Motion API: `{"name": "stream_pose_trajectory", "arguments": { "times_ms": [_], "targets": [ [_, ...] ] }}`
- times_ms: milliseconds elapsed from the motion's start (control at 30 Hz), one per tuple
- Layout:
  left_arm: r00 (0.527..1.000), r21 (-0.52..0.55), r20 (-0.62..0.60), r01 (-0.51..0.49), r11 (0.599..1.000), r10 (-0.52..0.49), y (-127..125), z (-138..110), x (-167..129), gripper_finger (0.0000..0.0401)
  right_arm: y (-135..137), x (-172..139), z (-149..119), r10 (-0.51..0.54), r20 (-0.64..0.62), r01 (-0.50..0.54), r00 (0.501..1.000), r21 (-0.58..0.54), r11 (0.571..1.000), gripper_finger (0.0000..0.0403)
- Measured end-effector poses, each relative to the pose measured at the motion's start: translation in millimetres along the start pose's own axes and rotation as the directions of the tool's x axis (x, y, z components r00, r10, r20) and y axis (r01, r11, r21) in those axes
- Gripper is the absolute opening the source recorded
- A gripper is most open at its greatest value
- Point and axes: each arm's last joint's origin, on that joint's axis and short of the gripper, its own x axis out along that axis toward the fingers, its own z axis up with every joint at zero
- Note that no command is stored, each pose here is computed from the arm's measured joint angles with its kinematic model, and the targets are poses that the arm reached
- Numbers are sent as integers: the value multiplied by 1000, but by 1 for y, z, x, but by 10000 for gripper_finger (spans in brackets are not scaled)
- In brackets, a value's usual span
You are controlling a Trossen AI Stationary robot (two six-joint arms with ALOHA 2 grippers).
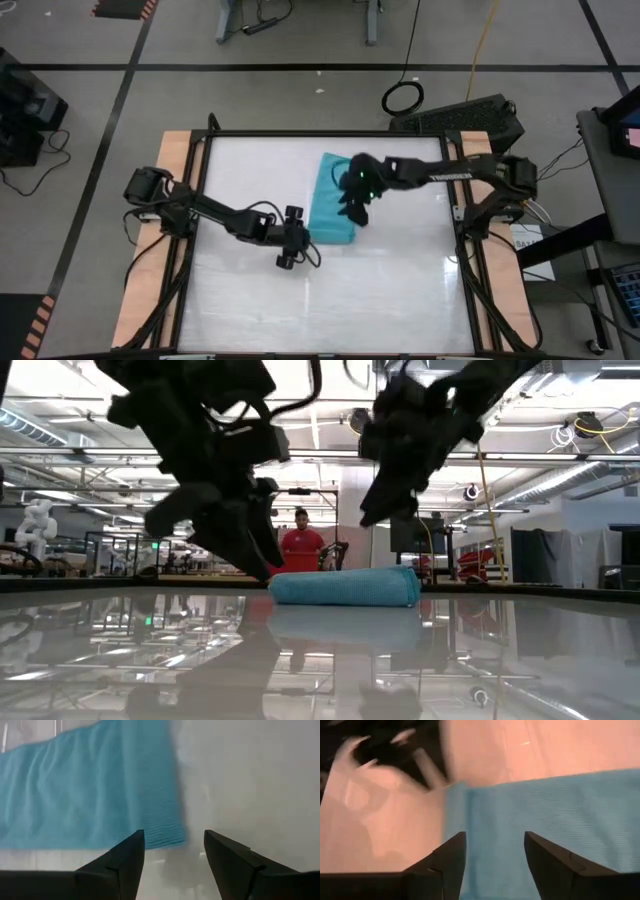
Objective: Roll towel
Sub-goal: Roll the blue microfiber towel
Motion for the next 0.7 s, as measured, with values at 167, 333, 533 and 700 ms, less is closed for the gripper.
{"name": "stream_pose_trajectory", "arguments": {
  "times_ms": [167, 333, 533, 700],
  "targets": [
    [999, 37, -3, 39, 999, -39, 10, -4, 13, 192, 49, 0, -6, -29, -16, 27, 999, -128, 991, 175],
    [989, 59, 26, 147, 987, -149, 13, -7, 26, 179, 78, 8, -17, -65, -51, 56, 997, -159, 986, 152],
    [986, 47, 22, 167, 985, -168, 15, -10, 35, 175, 100, 16, -40, -109, -94, 86, 990, -224, 971, 138],
    [983, 32, 25, 179, 983, -179, 19, -11, 37, 175, 118, 23, -64, -169, -110, 127, 979, -312, 941, 146]
  ]
}}
